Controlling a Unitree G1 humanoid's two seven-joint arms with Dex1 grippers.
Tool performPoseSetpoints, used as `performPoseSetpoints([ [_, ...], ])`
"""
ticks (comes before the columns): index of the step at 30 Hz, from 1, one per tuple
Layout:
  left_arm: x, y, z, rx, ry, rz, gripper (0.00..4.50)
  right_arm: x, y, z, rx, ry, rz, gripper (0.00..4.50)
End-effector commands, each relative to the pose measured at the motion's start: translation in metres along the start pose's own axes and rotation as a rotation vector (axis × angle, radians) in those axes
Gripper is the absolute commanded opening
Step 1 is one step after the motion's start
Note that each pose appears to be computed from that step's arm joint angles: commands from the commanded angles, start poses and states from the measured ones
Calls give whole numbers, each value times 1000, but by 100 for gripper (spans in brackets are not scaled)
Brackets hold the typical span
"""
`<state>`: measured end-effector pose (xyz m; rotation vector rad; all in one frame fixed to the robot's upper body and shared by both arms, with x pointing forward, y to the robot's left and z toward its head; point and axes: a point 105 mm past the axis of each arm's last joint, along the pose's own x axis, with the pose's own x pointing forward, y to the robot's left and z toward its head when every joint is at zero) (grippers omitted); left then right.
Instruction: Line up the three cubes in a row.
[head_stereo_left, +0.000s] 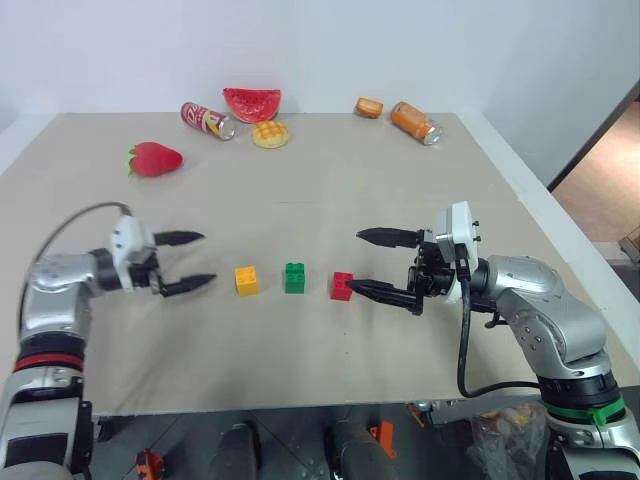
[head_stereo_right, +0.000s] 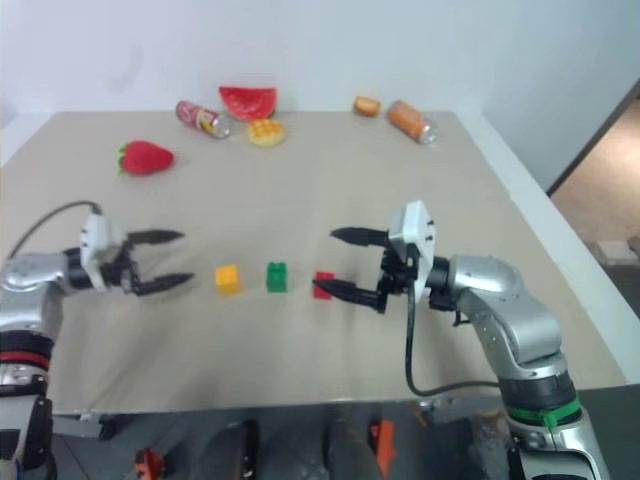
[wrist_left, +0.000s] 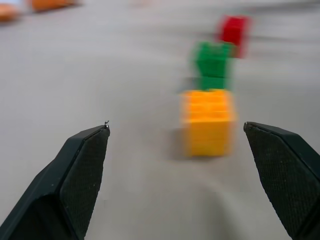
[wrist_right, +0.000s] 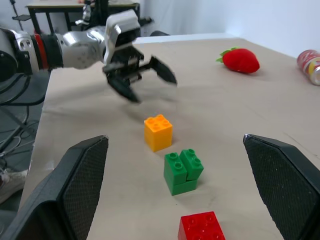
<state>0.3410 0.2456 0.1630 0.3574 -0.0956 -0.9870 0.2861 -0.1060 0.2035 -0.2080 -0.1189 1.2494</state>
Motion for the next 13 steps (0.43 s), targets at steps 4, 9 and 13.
performPoseSetpoints([
  [4,-56,43,-21,-335,26,654,445,-31,-78,-17,12,-78,-526,450],
  [9,-58,9,-30,-427,-3,746,445,-66,-122,-60,83,2,-949,450],
  [13,-45,-11,-32,-490,-48,799,445,-70,-126,-78,139,-10,-1107,450],
])
